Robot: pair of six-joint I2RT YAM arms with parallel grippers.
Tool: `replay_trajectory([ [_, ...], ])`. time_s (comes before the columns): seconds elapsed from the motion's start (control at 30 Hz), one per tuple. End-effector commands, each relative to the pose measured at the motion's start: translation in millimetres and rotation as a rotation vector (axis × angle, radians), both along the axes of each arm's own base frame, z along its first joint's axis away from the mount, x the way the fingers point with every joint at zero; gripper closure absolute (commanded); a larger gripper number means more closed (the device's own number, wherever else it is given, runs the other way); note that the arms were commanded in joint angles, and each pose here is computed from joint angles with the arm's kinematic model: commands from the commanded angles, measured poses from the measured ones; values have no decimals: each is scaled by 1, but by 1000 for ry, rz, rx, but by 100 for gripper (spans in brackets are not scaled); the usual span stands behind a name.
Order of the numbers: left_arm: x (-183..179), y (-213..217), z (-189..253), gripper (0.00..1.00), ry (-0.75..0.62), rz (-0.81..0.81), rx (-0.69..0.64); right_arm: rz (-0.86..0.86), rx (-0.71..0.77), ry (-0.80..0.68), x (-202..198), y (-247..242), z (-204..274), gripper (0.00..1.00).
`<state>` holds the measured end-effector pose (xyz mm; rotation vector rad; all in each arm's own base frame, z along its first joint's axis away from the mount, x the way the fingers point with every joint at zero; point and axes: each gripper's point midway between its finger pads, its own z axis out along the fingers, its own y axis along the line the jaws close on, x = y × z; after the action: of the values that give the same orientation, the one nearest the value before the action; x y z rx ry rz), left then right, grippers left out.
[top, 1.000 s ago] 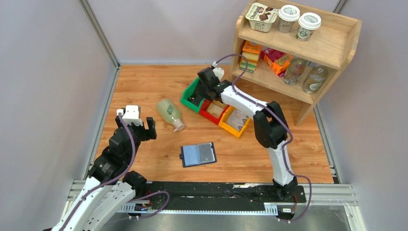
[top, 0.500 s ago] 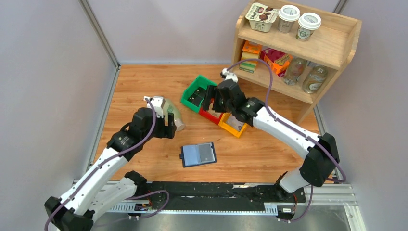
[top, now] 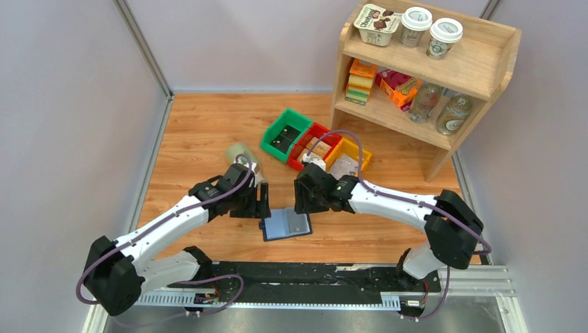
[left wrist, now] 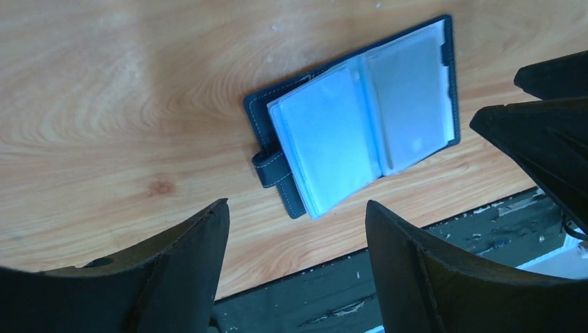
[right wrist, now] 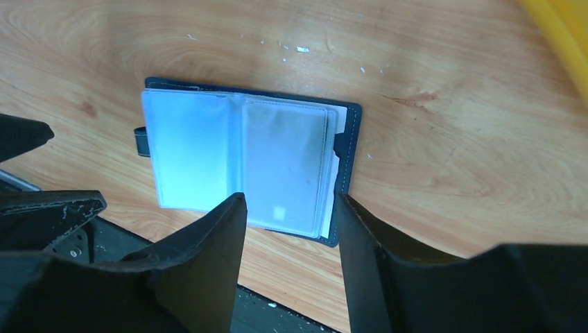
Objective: Take the credit cards out of the card holder
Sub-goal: Place the credit card in the storage box, then remove the credit card from the card holder.
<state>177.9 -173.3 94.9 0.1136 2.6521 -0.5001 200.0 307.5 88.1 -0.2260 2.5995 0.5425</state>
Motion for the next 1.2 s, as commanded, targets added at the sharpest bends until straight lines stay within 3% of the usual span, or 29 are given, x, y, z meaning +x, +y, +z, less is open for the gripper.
replay_trajectory([
  [0.0,0,-9,-15,22,46,56,-36,9,43,49,-3,17,-12,49],
  [0.23,-7,-10,-42,28,102,68,-27,41,5,90,-10,26,-34,57],
  [0.6,-11,-19,-59,39,152,44,-29,47,-89,112,-14,21,-54,59],
  [0.87,-18,-23,-69,67,185,40,-53,124,24,144,-24,44,-41,60],
  [1.17,-17,-24,-64,75,168,42,-74,220,169,150,-30,75,-16,60],
])
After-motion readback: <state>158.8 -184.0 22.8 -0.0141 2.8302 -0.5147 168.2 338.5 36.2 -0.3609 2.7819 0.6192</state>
